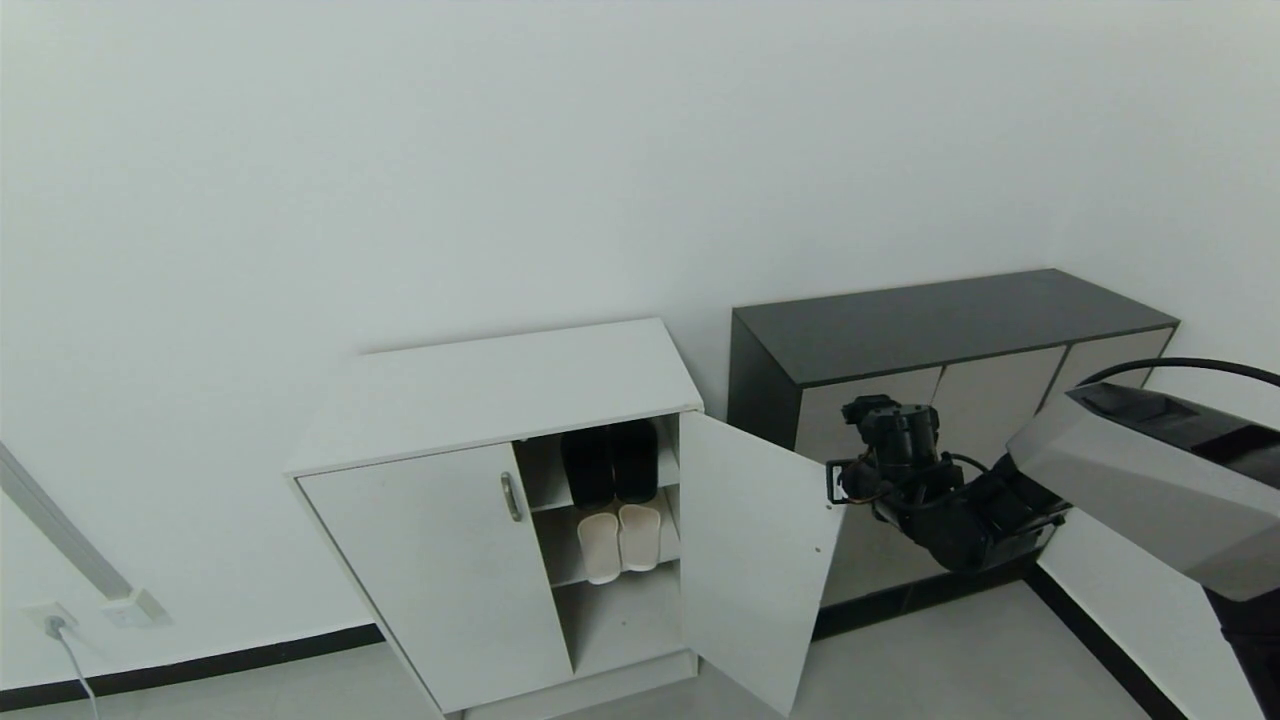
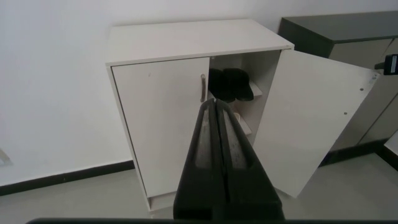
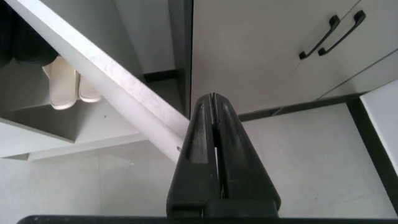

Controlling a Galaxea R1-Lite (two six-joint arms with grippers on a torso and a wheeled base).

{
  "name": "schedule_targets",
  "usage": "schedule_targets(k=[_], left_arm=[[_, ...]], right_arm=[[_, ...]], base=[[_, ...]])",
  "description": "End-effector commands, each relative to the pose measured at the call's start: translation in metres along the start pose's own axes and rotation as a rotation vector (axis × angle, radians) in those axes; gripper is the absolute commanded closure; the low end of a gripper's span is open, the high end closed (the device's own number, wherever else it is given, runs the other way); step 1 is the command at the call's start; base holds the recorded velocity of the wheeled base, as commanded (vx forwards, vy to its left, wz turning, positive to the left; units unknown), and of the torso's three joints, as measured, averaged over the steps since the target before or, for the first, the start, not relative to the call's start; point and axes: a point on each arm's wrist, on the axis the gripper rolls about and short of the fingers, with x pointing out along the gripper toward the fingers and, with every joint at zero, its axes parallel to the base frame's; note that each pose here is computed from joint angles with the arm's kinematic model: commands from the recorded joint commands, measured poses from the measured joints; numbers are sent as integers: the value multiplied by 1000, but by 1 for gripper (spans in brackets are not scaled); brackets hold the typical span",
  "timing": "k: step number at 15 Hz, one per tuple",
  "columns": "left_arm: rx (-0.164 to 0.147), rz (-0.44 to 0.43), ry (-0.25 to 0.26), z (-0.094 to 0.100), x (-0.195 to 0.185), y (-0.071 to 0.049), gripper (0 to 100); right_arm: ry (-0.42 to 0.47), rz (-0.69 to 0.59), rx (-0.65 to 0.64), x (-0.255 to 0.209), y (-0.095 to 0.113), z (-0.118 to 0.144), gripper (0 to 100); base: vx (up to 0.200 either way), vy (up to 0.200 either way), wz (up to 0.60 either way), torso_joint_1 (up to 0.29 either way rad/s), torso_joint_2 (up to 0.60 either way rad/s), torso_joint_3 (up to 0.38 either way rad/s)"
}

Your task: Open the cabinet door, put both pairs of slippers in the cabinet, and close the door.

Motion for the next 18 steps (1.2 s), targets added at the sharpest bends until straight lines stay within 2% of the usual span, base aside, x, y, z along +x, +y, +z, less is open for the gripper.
schedule_targets(k=[1,5,8,11,18], left_arm=[[0,0,1,0,0,0,100],[0,0,2,0,0,0,100],[-2,0,2,0,0,0,100],[-2,0,2,0,0,0,100],[-2,2,1,0,0,0,100]], right_arm=[[1,1,-1,0,1,0,100],[7,4,-5,-1,2,-2,100],[11,29,-15,-9,13,-4,100],[18,79,-37,-30,31,-4,100],[46,276,-76,-101,99,-17,100]], base=[[0,0,0,0,0,0],[0,0,0,0,0,0],[0,0,0,0,0,0],[0,0,0,0,0,0],[0,0,0,0,0,0]])
